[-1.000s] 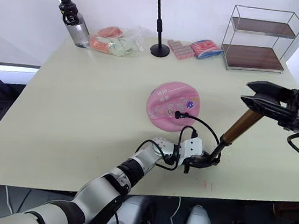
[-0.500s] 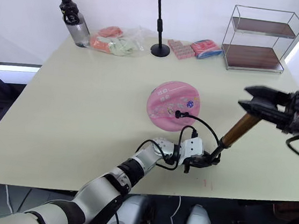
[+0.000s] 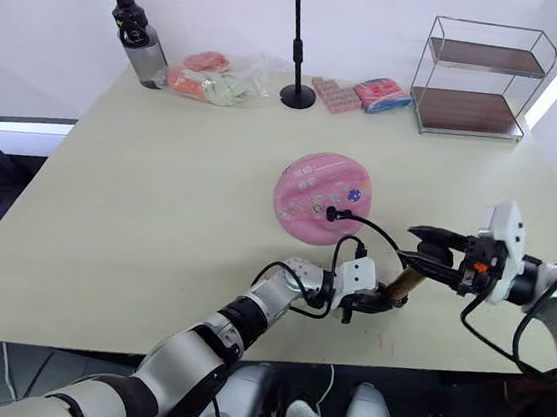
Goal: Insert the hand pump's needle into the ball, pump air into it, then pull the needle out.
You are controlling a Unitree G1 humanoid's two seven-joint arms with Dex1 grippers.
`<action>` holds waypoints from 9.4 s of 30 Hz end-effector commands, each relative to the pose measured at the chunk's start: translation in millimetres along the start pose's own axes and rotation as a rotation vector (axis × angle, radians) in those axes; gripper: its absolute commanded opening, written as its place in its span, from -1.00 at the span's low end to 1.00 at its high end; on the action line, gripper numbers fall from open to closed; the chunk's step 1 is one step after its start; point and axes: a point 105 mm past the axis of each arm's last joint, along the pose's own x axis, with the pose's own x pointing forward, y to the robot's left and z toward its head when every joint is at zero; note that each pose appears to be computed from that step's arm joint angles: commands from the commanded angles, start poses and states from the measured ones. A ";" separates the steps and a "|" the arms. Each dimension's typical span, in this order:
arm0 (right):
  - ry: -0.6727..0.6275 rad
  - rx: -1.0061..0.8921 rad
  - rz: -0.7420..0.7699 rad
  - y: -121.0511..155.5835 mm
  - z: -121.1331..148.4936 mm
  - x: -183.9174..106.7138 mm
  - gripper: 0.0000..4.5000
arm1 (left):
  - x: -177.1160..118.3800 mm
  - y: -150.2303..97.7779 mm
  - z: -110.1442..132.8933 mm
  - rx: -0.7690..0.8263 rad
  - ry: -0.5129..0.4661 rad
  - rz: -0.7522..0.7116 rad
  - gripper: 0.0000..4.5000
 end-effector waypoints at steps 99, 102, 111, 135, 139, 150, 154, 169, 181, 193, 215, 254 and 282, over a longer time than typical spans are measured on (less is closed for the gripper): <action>-0.230 -0.048 -0.021 -11.9 143.7 -36.6 -0.24 | -6.9 -16.1 -45.9 -0.091 0.144 -0.029 -0.52; -0.090 -0.006 -0.011 -11.3 98.0 -24.2 -0.24 | -7.0 -16.8 -45.8 -0.088 0.140 -0.030 -0.52; 0.011 0.073 -0.024 -10.9 16.2 -4.0 -0.24 | -6.9 -16.4 -43.9 -0.081 0.128 -0.025 -0.52; -0.160 -0.070 -0.004 -13.2 114.2 -32.3 -0.24 | -7.3 -14.2 -41.9 -0.074 0.122 -0.025 -0.52; -0.178 -0.088 0.005 -9.4 150.3 -45.2 -0.24 | -6.8 -14.2 -41.0 -0.070 0.120 -0.028 -0.52; -0.163 -0.085 -0.030 -11.6 165.9 -52.2 -0.24 | -6.2 -12.7 -39.1 -0.061 0.122 -0.033 -0.52; -0.080 -0.040 -0.035 -14.6 125.4 -39.0 -0.24 | -6.3 -12.3 -38.9 -0.060 0.122 -0.033 -0.52; 0.061 0.072 -0.084 -12.7 -33.0 -1.5 -0.24 | -6.9 -13.5 -40.9 -0.064 0.121 -0.026 -0.52; -0.021 -0.031 -0.069 -16.2 12.3 -3.6 -0.27 | -8.0 -13.1 -42.6 -0.066 0.125 -0.022 -0.52; -0.070 -0.145 -0.060 -17.5 137.1 -43.6 -0.27 | -6.2 -13.8 -40.9 -0.068 0.119 -0.025 -0.52; -0.126 0.106 -0.033 -6.7 57.9 -12.4 -0.27 | -4.4 -14.5 -40.5 -0.072 0.115 -0.020 -0.52; -0.312 -0.064 -0.105 -21.5 154.8 -54.3 -0.27 | -6.8 -12.2 -42.6 -0.081 0.124 -0.023 -0.52; -0.099 0.277 -0.064 4.1 -19.9 12.7 -0.27 | -5.7 -13.1 -41.3 -0.097 0.117 -0.023 -0.52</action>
